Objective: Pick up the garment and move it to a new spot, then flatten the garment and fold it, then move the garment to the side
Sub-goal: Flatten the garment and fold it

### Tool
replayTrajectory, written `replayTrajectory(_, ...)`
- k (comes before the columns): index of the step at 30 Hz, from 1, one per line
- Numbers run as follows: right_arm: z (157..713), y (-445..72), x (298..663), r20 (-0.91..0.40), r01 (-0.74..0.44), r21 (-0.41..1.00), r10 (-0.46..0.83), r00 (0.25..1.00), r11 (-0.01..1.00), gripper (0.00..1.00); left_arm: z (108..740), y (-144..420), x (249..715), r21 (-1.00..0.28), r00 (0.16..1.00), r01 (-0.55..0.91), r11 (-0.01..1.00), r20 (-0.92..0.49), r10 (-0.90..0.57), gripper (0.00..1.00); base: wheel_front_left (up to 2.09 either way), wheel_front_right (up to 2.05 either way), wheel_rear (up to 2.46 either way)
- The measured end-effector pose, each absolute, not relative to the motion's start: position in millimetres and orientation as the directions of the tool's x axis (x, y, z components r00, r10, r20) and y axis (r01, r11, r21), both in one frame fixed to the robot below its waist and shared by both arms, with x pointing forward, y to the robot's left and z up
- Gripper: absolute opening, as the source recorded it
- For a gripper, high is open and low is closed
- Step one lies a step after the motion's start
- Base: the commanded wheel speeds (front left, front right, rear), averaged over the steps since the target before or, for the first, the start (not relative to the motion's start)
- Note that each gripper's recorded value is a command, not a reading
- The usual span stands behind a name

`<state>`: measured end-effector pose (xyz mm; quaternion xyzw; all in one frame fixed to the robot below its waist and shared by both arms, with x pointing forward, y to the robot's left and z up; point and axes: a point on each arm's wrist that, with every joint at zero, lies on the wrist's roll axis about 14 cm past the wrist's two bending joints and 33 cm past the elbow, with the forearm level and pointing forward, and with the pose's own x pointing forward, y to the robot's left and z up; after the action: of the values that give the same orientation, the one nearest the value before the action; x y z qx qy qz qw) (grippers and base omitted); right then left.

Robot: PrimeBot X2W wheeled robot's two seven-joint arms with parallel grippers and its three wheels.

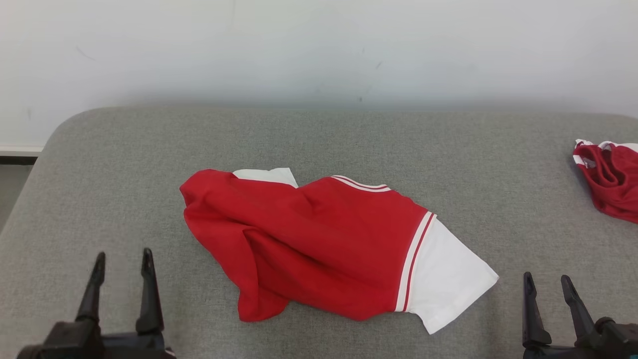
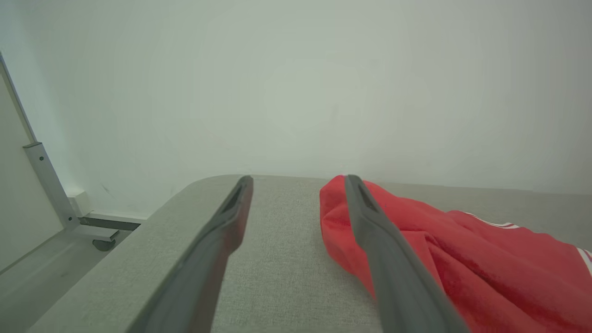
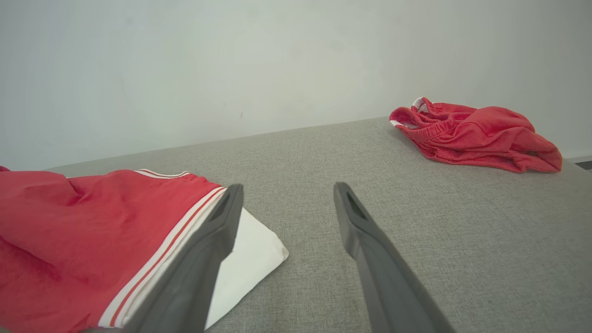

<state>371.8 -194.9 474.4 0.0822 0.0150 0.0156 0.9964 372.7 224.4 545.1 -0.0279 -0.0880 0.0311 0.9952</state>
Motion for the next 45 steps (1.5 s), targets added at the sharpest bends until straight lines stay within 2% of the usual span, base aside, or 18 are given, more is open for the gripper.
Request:
replayTrajectory(6,468,-185,375,-0.054,-0.061,0.162,0.071,0.996,0.985,1.0,517,219,364,-0.086,0.993,-0.058,0.995,0.1,0.066,1.0,0.0,0.0,0.0)
replayTrajectory(11,469,-172,386,-0.064,-0.116,0.146,0.126,0.99,0.982,1.0,513,215,364,-0.097,0.994,-0.058,0.994,0.092,0.067,1.0,0.0,0.0,0.0)
replayTrajectory(16,477,-156,415,-0.071,-0.191,0.109,0.2,0.977,0.976,1.0,510,215,367,-0.099,0.994,-0.05,0.994,0.088,0.059,1.0,0.0,0.0,0.0)
replayTrajectory(24,475,-130,465,-0.152,-0.299,0.023,0.299,0.942,0.954,1.0,509,211,369,-0.114,0.995,-0.041,0.993,0.089,0.051,1.0,0.0,0.0,0.0)
replayTrajectory(32,440,-114,496,-0.33,-0.366,-0.03,0.336,0.882,0.93,1.0,505,224,363,-0.125,0.993,-0.087,0.988,0.074,0.097,1.0,0.0,0.0,0.0)
replayTrajectory(37,411,-101,502,-0.45,-0.405,-0.033,0.348,0.822,0.914,1.0,499,234,359,-0.122,0.99,-0.12,0.985,0.053,0.127,1.0,0.0,0.0,0.0)
replayTrajectory(43,390,-99,504,-0.518,-0.41,-0.026,0.339,0.786,0.912,1.0,497,241,357,-0.119,0.988,-0.145,0.982,0.042,0.151,1.0,0.0,0.0,0.0)
replayTrajectory(44,388,-98,504,-0.528,-0.41,-0.022,0.338,0.779,0.912,0.43,496,242,357,-0.12,0.987,-0.148,0.982,0.041,0.154,1.0,0.0,0.0,0.0)
replayTrajectory(45,386,-97,505,-0.533,-0.409,-0.017,0.338,0.776,0.912,0.0,496,243,356,-0.123,0.987,-0.151,0.981,0.041,0.157,1.0,0.0,0.0,0.0)
